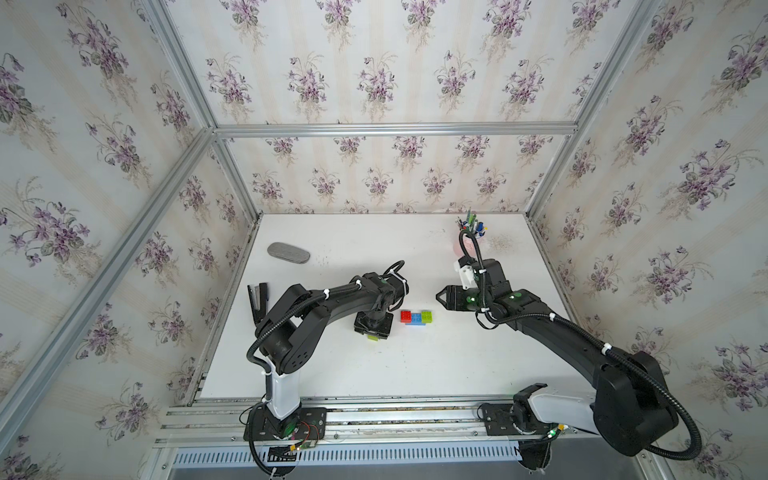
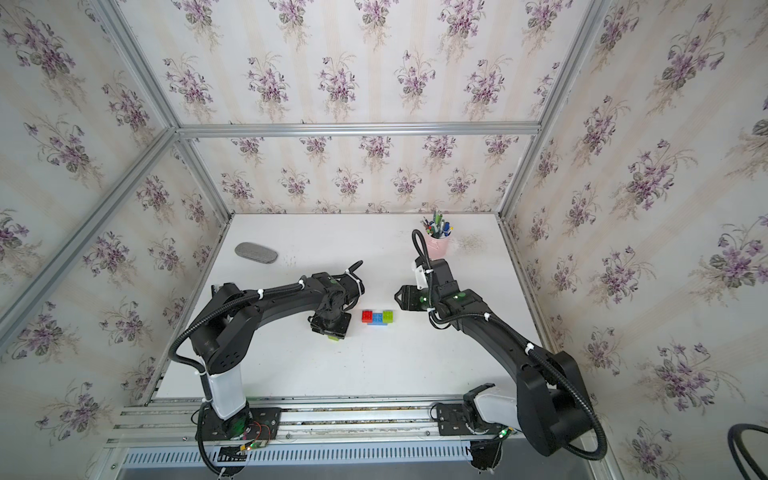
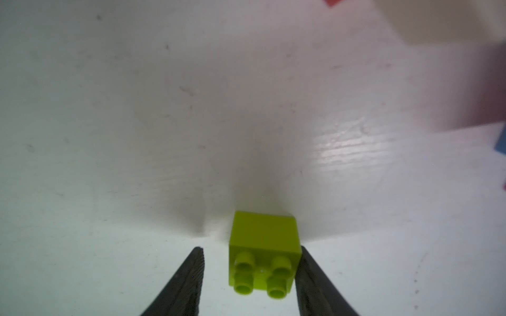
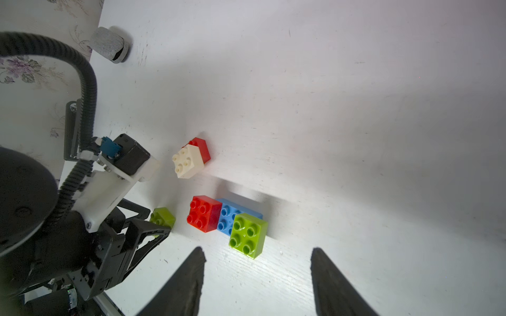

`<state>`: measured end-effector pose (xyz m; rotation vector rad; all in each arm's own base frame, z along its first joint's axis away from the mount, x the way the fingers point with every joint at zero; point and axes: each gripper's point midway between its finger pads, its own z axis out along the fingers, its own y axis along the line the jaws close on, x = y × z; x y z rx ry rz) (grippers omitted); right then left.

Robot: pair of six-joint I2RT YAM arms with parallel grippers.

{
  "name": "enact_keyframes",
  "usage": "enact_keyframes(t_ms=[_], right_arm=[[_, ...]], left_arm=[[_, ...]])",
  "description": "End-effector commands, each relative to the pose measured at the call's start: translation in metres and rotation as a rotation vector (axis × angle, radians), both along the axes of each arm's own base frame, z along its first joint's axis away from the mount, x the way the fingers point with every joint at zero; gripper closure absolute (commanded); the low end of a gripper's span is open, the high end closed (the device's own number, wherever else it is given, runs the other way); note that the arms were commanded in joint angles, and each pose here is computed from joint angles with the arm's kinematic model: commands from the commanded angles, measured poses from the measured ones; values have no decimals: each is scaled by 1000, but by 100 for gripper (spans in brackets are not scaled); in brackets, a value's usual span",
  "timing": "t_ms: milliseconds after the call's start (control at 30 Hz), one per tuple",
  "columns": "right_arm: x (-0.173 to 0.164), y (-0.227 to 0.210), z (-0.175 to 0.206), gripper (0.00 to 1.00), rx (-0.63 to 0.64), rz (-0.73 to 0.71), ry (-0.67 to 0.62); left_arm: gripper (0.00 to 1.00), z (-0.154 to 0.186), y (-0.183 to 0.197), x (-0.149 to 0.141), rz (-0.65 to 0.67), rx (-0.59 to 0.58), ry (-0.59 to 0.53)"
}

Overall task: Assemble the letter y with lego
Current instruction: Move the lego brick at the center of the board, then pick up the lego brick from the center of the board.

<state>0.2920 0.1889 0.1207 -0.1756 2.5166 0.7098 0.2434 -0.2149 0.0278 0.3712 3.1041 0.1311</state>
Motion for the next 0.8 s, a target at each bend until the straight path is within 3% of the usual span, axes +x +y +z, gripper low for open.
enact_keyframes(t_ms=[0, 133, 367, 767], right_arm=[[-4, 9, -3, 34, -18, 69, 20], [-8, 30, -7, 25, -3, 157, 46], [-3, 65, -22, 22, 45, 247, 110], [-1, 89, -47, 21, 120, 315, 207]], left_arm=[[39, 15, 2, 3, -3, -5, -35], [35, 41, 1, 5, 22, -60, -99], [32, 68, 16, 0, 89, -118, -212], [31, 59, 31, -9, 139, -109, -214]])
